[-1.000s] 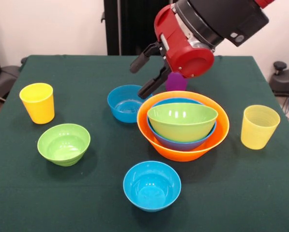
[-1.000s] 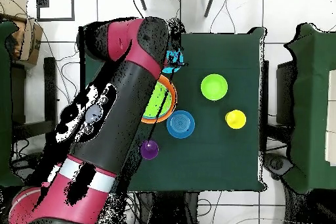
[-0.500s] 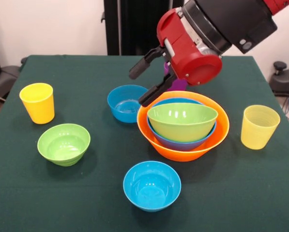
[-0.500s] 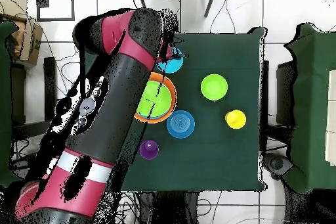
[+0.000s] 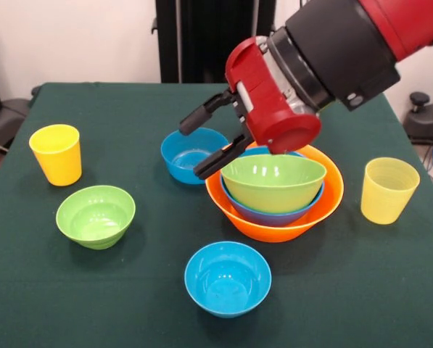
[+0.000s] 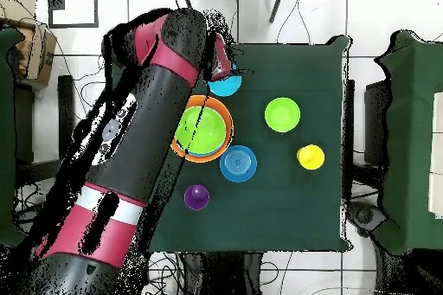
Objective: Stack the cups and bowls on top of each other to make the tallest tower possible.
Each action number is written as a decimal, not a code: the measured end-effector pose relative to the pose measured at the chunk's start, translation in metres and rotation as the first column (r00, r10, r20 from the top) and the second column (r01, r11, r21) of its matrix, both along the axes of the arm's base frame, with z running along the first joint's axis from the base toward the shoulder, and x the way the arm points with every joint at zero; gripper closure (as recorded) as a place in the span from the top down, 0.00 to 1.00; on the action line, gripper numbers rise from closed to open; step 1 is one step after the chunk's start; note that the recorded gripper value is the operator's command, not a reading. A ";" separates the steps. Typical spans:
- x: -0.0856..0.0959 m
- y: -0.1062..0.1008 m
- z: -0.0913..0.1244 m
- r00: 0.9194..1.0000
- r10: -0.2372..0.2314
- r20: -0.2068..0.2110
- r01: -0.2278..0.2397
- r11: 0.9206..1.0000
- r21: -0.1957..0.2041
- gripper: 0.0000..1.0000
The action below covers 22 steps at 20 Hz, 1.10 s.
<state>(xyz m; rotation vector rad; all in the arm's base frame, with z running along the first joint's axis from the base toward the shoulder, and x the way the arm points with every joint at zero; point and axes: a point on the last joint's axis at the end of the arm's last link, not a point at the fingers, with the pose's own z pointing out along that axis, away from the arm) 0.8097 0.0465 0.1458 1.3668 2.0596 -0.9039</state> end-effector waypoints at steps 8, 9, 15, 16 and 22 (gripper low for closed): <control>-0.007 -0.008 -0.020 0.999 0.002 -0.039 -0.005 0.998 -0.059 1.00; -0.007 -0.009 -0.021 0.999 0.003 -0.041 -0.005 0.998 -0.064 1.00; -0.010 -0.013 -0.032 0.998 0.013 -0.069 -0.022 0.992 -0.127 1.00; -0.010 -0.013 -0.033 0.997 0.016 -0.071 -0.026 0.991 -0.135 1.00; -0.005 -0.008 -0.040 0.995 0.051 -0.091 -0.068 0.977 -0.202 1.00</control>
